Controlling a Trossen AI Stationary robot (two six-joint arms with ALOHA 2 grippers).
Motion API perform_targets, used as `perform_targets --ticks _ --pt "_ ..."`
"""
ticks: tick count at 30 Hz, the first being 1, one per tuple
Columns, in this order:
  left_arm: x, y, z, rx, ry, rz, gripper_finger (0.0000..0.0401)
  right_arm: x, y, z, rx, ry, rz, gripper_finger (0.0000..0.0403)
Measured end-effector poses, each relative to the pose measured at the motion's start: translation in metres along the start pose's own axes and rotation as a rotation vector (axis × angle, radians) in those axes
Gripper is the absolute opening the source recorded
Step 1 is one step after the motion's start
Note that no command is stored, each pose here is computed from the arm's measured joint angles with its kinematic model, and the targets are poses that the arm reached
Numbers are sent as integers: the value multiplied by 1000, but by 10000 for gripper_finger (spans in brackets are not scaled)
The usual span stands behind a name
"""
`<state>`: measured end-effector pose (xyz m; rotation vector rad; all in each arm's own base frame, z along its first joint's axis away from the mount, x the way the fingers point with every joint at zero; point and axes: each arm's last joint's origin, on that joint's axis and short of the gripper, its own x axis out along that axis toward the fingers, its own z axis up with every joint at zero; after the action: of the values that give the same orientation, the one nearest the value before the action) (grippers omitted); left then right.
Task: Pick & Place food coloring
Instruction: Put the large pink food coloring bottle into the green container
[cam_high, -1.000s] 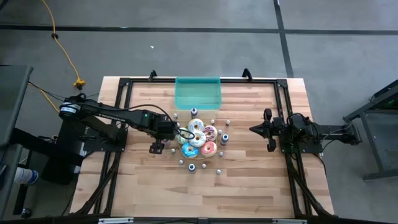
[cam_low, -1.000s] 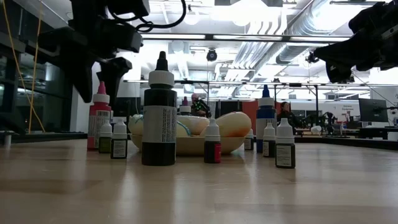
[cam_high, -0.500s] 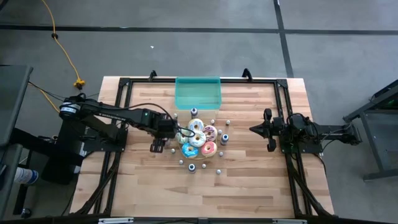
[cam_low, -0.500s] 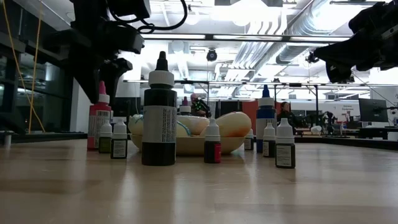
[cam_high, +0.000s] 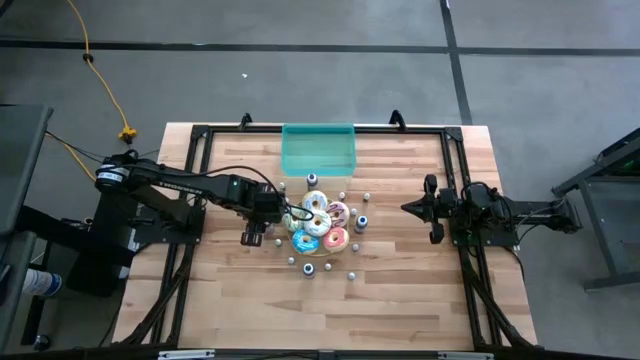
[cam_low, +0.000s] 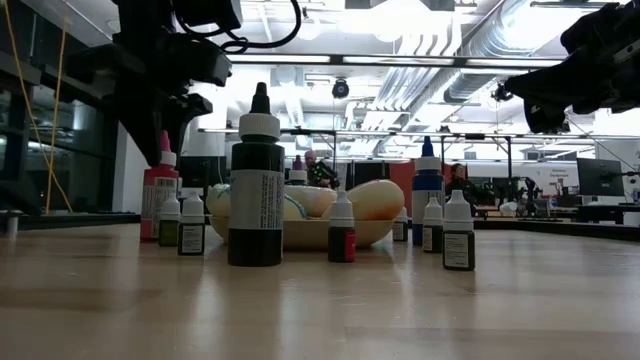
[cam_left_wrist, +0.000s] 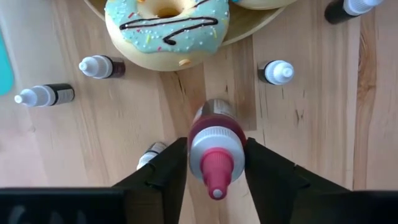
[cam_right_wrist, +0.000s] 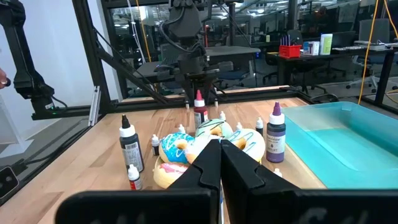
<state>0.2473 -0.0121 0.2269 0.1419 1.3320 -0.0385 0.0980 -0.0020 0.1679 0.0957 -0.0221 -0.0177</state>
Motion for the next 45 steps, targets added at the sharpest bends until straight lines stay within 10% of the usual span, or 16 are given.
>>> perform_targets --ticks 13,45 --pt "-6 0 0 -62 28 0 101 0 0 0 0 0 0 0" --pt "-140 35 44 -551 -28 -27 101 0 0 0 0 0 0 0"
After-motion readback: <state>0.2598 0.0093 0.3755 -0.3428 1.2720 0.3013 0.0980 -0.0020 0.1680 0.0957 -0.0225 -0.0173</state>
